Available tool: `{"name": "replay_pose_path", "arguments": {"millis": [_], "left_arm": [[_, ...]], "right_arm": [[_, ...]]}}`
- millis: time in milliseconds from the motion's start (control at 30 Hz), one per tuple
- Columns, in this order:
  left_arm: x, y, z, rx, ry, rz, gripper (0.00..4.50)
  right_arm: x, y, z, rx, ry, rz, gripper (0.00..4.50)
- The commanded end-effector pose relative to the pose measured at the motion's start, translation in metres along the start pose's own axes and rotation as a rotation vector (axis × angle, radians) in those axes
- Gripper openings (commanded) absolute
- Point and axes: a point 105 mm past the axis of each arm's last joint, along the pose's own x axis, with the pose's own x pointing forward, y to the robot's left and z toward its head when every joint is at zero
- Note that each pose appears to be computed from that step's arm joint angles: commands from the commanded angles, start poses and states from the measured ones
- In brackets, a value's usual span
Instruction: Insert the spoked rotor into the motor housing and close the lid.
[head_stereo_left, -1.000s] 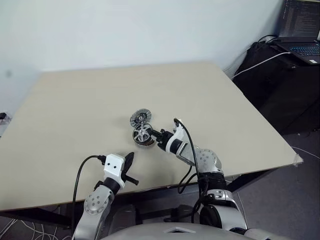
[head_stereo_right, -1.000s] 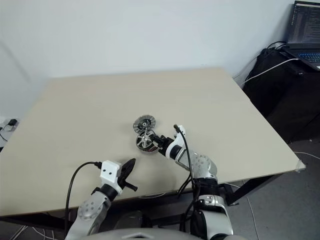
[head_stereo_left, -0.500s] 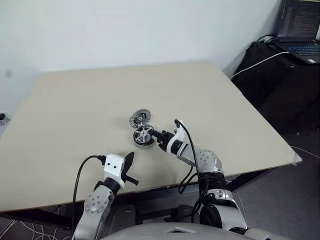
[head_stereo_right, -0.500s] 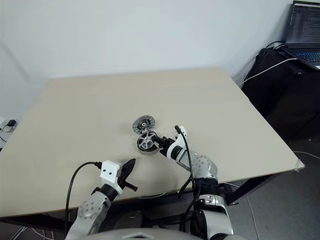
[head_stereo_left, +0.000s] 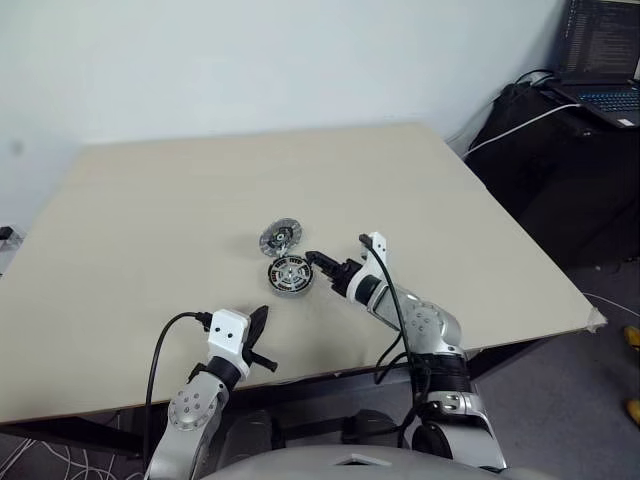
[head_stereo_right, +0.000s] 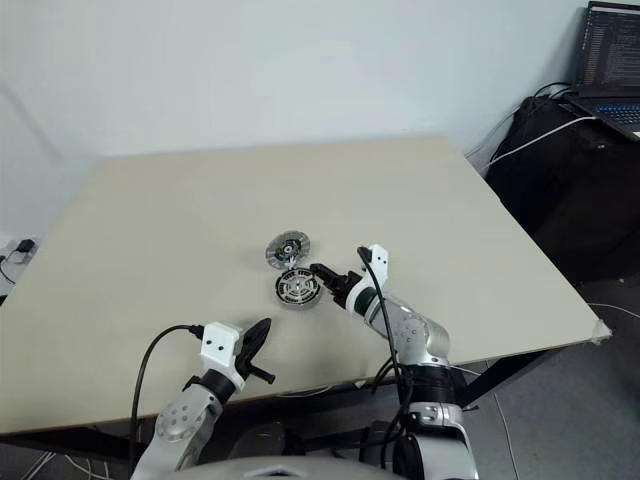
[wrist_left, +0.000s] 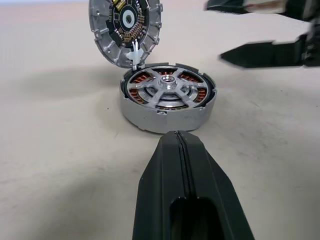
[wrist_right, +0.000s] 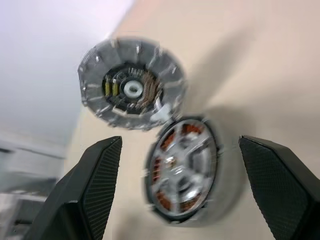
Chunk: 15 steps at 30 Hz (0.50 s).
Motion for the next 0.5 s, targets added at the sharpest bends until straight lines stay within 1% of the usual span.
{"name": "replay_pose_path", "arguments": {"millis": [33, 67, 100, 167, 267, 333, 367, 400, 433, 500], "left_arm": [[0.002, 0.001, 0.01, 0.011, -0.044, 0.001, 0.0], [0.002, 0.001, 0.011, 0.012, -0.046, 0.0, 0.0], [0.003, 0.001, 0.011, 0.012, -0.048, -0.001, 0.0], [0.004, 0.002, 0.012, 0.014, -0.051, -0.002, 0.0], [0.005, 0.001, 0.012, 0.017, -0.054, -0.008, 0.0], [0.007, 0.001, 0.013, 0.018, -0.055, -0.012, 0.0], [0.007, 0.001, 0.013, 0.018, -0.055, -0.014, 0.0], [0.008, 0.0, 0.013, 0.019, -0.055, -0.015, 0.0], [0.008, 0.0, 0.013, 0.019, -0.056, -0.017, 0.0], [0.009, -0.001, 0.014, 0.02, -0.056, -0.018, 0.0]], "right_arm": [[-0.007, 0.009, 0.017, -0.126, -0.064, -0.02, 3.6], [-0.01, 0.007, 0.019, -0.166, -0.074, -0.04, 3.42], [-0.011, 0.005, 0.022, -0.215, -0.086, -0.066, 3.09], [-0.012, 0.001, 0.026, -0.405, -0.109, -0.14, 2.44], [-0.005, 0.006, 0.024, -0.641, -0.121, -0.169, 1.43], [0.003, 0.011, 0.016, -0.737, -0.1, -0.155, 0.82], [0.007, 0.013, 0.011, -0.757, -0.079, -0.143, 0.41], [0.011, 0.014, 0.006, -0.765, -0.062, -0.133, 0.14], [0.015, 0.015, 0.003, -0.769, -0.047, -0.124, 0.03], [0.025, 0.014, -0.003, -0.783, -0.016, -0.129, 0.03]]}}
